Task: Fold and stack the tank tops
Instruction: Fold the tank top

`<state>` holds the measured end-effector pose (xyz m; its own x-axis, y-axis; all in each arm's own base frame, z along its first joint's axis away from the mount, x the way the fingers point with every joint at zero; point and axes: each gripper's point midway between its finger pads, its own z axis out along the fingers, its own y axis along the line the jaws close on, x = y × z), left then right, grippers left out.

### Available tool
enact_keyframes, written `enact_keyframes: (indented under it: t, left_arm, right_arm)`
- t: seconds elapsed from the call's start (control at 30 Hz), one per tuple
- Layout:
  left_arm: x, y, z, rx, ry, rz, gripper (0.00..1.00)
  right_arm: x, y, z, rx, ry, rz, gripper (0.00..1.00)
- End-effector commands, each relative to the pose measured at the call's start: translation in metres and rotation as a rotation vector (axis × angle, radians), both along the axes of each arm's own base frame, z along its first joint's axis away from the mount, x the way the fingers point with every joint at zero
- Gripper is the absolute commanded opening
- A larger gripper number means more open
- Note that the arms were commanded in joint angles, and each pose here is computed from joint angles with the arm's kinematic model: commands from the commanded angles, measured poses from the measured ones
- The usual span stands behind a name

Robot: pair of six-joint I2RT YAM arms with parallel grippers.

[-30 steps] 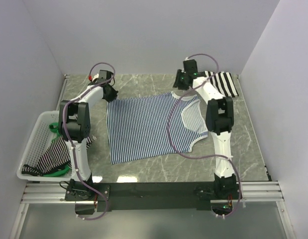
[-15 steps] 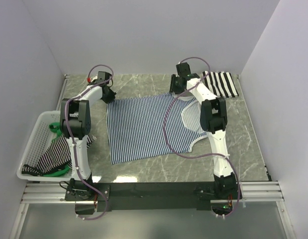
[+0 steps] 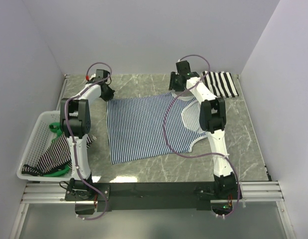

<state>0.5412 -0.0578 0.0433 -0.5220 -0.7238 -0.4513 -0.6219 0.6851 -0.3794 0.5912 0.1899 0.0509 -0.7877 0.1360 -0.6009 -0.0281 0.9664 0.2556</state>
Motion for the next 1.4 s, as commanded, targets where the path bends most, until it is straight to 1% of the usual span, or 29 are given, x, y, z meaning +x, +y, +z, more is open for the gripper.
enact_keyframes:
  t: [0.0,0.03,0.33,0.57,0.73,0.87,0.9,0.97,1.0,1.1,1.23,1.37]
  left_arm:
    - [0.010,-0.001,0.006,-0.004,-0.023,-0.016,0.01]
    - [0.010,0.000,0.007,-0.003,-0.026,-0.016,0.01]
    - [0.014,-0.001,0.008,-0.013,-0.037,-0.026,0.01]
    - [0.014,0.001,0.003,-0.017,-0.029,-0.023,0.01]
    - [0.015,0.000,0.002,-0.022,-0.030,-0.025,0.01]
    - [0.016,0.001,0.000,-0.025,-0.028,-0.024,0.01]
    - [0.017,0.001,0.001,-0.026,-0.031,-0.025,0.01]
    - [0.017,0.001,0.001,-0.029,-0.033,-0.025,0.01]
    - [0.018,0.001,0.000,-0.030,-0.034,-0.026,0.01]
    - [0.019,0.001,0.001,-0.036,-0.043,-0.030,0.01]
    - [0.023,-0.002,0.007,-0.046,-0.085,-0.041,0.01]
    - [0.023,0.002,0.014,-0.044,-0.117,-0.016,0.01]
  right_arm:
    - [0.008,0.013,0.000,0.024,-0.022,0.019,0.50]
    - [0.007,0.016,0.000,0.025,-0.023,0.024,0.49]
    - [-0.001,0.017,0.005,0.026,-0.022,0.008,0.49]
    - [-0.005,0.011,0.008,-0.009,-0.029,-0.015,0.54]
    - [-0.003,0.010,0.009,-0.014,-0.035,-0.029,0.54]
    - [0.003,0.012,0.008,-0.008,-0.036,-0.031,0.45]
    - [0.004,0.013,0.010,-0.004,-0.038,-0.032,0.38]
    - [0.004,0.016,0.008,0.004,-0.035,-0.031,0.29]
    - [0.005,0.016,0.009,0.009,-0.040,-0.035,0.18]
    - [0.007,0.016,0.013,0.016,-0.052,-0.049,0.05]
    - [0.014,0.014,0.028,0.033,-0.089,-0.075,0.01]
    - [0.026,0.000,0.035,0.035,-0.121,-0.147,0.00]
